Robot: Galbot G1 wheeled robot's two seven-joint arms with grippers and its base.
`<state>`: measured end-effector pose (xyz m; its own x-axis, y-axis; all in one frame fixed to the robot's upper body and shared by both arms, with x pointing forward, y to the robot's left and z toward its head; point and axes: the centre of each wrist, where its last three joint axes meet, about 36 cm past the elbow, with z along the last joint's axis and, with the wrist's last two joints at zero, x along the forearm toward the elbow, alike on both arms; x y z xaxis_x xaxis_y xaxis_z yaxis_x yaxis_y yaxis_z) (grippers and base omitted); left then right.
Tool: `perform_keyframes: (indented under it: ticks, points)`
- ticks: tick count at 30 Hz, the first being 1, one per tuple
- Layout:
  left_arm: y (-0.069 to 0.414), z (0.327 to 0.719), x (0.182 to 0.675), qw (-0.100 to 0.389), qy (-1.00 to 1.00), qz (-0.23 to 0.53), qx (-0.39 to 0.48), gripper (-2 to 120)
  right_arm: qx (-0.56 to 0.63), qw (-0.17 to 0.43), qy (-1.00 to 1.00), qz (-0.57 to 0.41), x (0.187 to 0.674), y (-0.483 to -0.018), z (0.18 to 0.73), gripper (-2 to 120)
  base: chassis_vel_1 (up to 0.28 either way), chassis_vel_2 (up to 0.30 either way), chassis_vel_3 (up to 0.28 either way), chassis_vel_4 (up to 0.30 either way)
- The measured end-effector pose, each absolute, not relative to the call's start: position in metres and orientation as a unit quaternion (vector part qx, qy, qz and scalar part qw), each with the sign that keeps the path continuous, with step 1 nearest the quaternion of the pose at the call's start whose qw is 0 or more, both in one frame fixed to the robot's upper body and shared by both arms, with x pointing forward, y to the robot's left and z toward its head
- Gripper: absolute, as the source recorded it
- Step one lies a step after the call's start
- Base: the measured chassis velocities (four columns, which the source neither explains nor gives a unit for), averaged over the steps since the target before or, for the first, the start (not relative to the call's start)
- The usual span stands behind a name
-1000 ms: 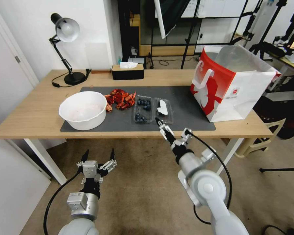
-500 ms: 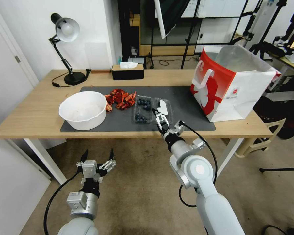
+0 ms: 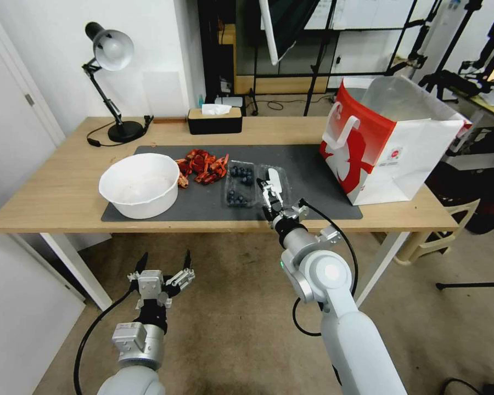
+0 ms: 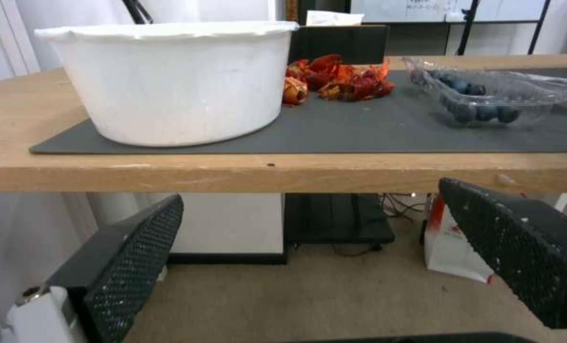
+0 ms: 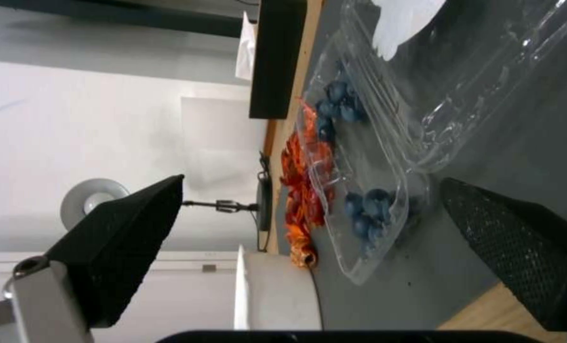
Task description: Close the takeout container lid, then place the container into the takeout bag.
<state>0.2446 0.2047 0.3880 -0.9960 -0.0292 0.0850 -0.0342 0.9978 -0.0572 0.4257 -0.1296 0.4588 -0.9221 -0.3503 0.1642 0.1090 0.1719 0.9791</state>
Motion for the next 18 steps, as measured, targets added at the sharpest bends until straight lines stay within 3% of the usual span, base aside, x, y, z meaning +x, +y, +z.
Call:
perform_keyframes:
  ticks: [18]
  points:
    - [0.2023, 0.3899, 0.2413, 0.042, -0.999, 0.03, 0.017, 100, 0.061, 0.183, -0.737, -0.648, 0.433, -0.1307, 0.4525, 100, 0.0, 0.0, 0.0, 0.0]
